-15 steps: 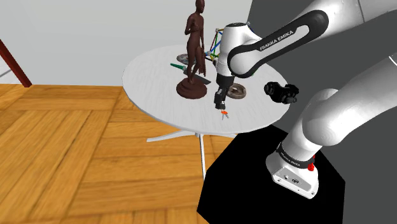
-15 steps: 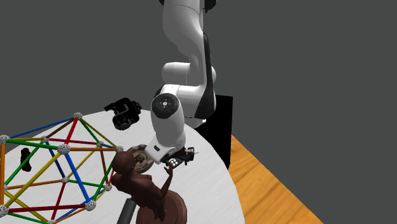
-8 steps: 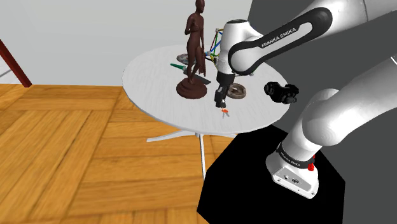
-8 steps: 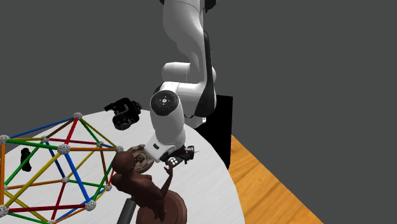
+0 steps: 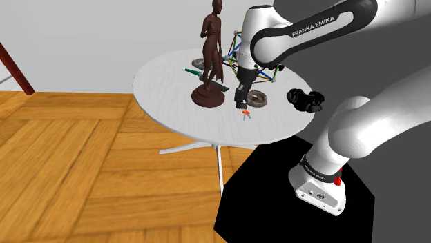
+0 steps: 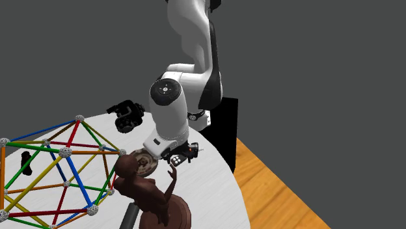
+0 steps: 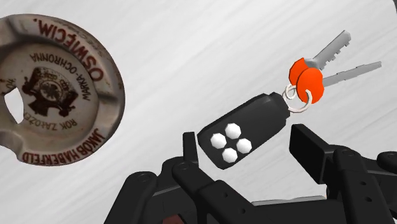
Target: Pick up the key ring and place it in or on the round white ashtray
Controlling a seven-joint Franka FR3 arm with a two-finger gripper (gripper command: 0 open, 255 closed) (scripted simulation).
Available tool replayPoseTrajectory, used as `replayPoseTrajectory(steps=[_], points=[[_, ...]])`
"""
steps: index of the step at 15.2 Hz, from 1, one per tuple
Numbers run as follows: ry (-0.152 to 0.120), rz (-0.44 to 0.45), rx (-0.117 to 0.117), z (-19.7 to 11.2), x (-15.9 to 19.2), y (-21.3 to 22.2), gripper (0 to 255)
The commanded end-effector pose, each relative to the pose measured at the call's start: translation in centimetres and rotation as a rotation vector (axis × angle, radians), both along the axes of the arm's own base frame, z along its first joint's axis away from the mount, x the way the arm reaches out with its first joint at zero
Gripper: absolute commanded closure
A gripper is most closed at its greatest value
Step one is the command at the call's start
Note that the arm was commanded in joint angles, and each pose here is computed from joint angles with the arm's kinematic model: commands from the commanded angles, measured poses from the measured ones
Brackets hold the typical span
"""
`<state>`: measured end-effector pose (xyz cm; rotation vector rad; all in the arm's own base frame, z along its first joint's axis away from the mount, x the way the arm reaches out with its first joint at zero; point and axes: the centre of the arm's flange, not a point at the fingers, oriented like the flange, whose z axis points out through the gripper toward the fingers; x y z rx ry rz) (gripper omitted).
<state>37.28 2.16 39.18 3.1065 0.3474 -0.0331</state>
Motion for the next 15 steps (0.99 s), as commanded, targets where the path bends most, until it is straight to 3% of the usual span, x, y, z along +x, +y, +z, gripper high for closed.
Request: replayPoseTrajectory(steps=[1, 9, 15], points=[[0.001, 0.0, 0.0, 1.1, -0.1, 0.0, 255], [0.001, 0.0, 0.0, 5.0, -0.1, 0.0, 255], [0.001, 0.0, 0.0, 5.6, 1.5, -7.8, 255]])
